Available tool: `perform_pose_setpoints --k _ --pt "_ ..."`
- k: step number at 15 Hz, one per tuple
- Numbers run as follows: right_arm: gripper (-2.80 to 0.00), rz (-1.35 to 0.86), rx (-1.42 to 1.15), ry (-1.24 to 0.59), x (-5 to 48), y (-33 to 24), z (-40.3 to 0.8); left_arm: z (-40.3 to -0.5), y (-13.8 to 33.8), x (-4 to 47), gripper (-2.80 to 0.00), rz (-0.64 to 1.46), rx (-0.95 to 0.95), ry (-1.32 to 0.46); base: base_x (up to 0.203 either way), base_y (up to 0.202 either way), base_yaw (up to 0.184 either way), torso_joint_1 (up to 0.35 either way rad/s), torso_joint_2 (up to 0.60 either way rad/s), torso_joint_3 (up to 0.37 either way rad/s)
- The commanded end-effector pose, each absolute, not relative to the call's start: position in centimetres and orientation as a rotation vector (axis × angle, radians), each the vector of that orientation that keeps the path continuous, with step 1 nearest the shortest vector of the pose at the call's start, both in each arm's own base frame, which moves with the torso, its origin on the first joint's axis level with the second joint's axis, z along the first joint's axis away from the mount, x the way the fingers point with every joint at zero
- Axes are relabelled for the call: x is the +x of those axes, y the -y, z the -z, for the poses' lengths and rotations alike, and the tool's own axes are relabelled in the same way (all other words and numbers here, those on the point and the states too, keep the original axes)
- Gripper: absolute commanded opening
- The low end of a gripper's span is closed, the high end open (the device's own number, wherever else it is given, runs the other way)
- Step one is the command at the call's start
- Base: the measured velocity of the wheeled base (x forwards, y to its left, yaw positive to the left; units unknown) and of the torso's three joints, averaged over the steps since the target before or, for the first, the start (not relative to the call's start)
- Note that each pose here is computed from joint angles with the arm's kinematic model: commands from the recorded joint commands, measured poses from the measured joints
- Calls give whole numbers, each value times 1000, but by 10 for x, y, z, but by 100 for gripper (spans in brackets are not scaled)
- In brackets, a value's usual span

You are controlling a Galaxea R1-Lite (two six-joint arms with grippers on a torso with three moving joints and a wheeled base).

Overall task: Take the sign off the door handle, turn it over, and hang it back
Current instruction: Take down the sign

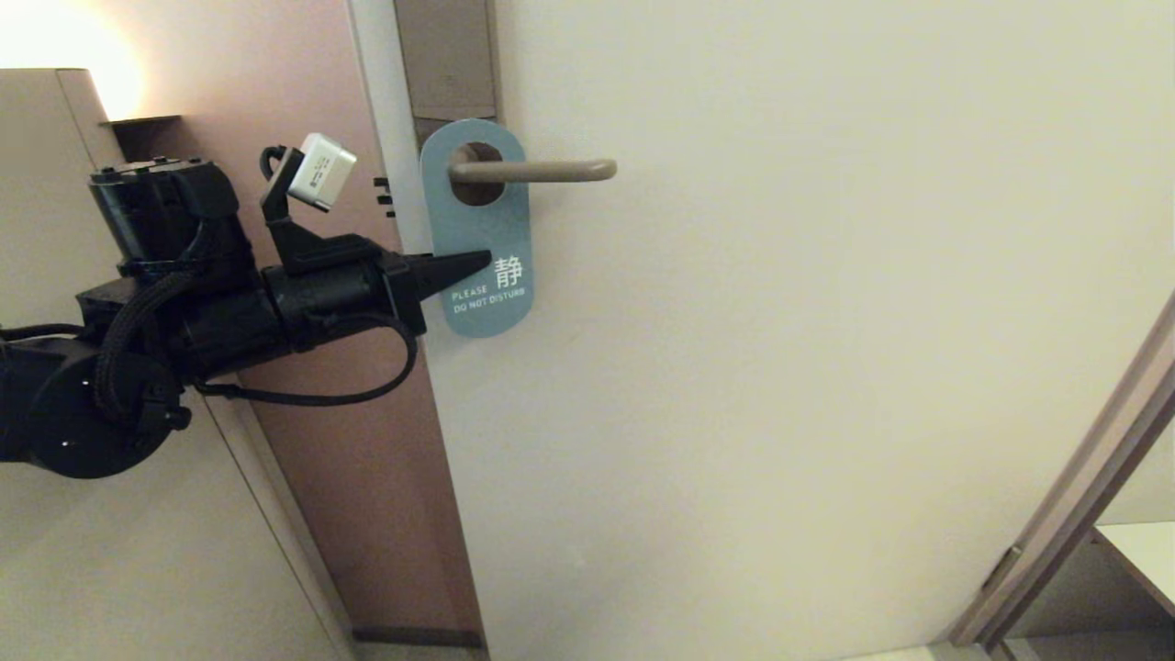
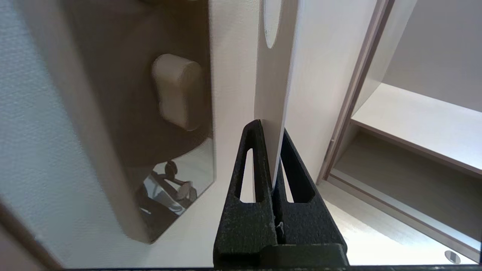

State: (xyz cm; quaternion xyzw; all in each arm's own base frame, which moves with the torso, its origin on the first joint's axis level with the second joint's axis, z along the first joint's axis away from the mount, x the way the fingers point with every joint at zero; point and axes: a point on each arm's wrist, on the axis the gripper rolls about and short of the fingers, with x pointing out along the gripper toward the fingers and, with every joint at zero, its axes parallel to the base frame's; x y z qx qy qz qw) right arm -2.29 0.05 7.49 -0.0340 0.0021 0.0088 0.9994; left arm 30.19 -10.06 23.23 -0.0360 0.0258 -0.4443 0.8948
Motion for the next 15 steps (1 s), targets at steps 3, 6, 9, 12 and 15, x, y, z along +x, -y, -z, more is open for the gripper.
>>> perform_pose_setpoints --k 3,6,9,12,15 --pt "-280 -19 -68 -6 -23 -1 -75 -232 107 300 -280 915 -65 -48 0 0 0 0 0 0" --pt "-280 -19 -69 -5 -23 -1 -75 -234 112 297 -280 907 -36 -27 0 0 0 0 0 0" --pt "-280 -19 -69 -6 -23 -1 -75 -236 116 294 -280 911 -32 -17 0 0 0 0 0 0" --pt "-280 -19 -69 -5 -23 -1 -75 -240 118 292 -280 899 -29 -4 0 0 0 0 0 0" --pt "-280 -19 -69 -5 -23 -1 -75 -243 118 292 -280 885 -28 4 0 0 0 0 0 0"
